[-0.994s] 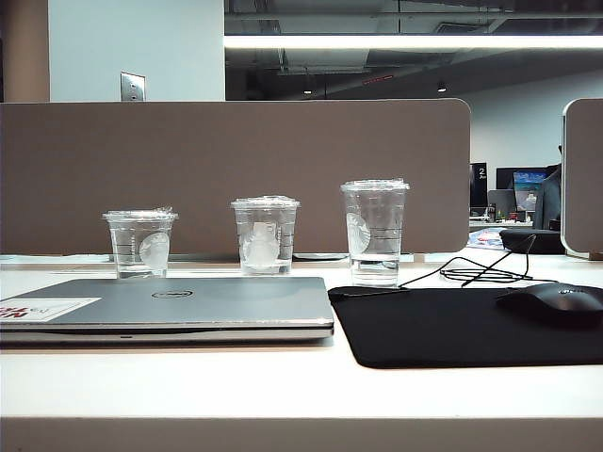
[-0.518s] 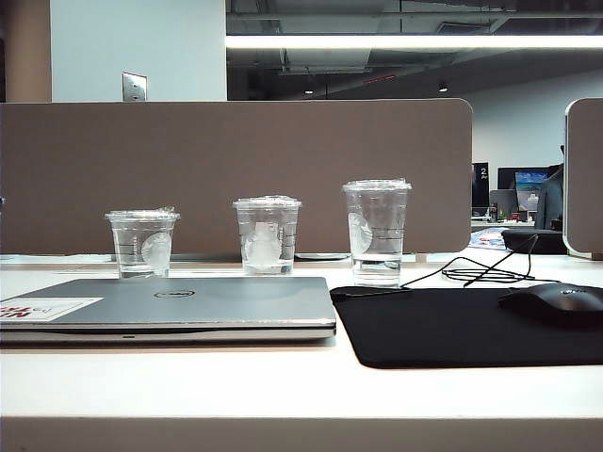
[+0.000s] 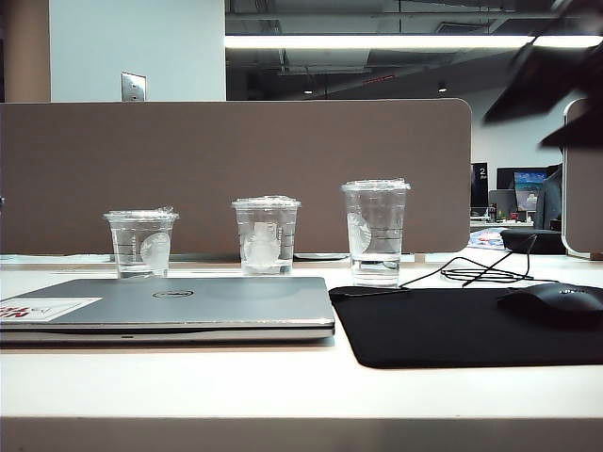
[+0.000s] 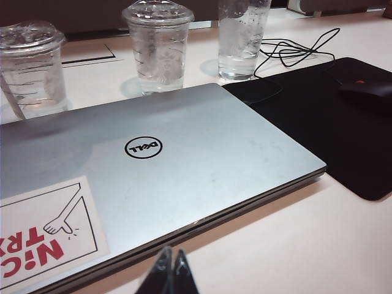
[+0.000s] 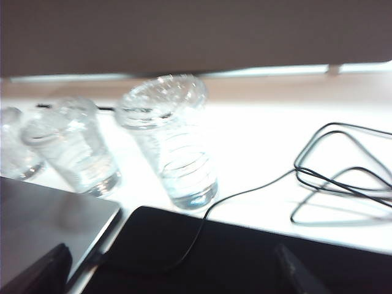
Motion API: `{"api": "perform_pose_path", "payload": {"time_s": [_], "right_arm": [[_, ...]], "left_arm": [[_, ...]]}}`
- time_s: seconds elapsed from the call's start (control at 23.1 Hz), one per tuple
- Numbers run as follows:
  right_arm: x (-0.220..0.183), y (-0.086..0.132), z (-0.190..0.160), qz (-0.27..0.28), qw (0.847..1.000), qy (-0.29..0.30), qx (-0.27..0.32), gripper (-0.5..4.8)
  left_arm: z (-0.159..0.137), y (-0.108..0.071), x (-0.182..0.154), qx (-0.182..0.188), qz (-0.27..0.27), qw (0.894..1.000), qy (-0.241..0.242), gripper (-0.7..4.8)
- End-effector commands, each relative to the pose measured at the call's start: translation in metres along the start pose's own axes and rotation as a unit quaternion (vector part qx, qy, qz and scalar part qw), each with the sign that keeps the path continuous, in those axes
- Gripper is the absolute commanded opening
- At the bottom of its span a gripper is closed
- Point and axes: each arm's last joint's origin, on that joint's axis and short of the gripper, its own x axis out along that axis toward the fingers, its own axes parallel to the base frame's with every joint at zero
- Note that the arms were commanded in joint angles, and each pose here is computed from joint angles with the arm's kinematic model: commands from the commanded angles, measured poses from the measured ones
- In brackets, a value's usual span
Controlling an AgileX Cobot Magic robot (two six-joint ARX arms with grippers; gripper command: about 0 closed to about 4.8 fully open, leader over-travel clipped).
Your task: Pick up the coffee cup on the right and place it on the right side of the laptop.
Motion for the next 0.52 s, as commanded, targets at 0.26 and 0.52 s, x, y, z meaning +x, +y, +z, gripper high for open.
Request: {"api": "perform_pose_path", "payload": {"time_s": [0.26,0.52], "right_arm": [[0.118,-0.012,-0.03,0.074,0.991,0.019,-0.108,4.79],[0.157,-0.016,-0.058,0.095,0.989,0.044,-0.109,4.79]], "left_arm": [[0.001,0.0,0.0,0.002,0.0,1.0,0.0,-0.05],[0.001,0.0,0.0,0.002,0.0,1.0,0.0,-0.05]]}}
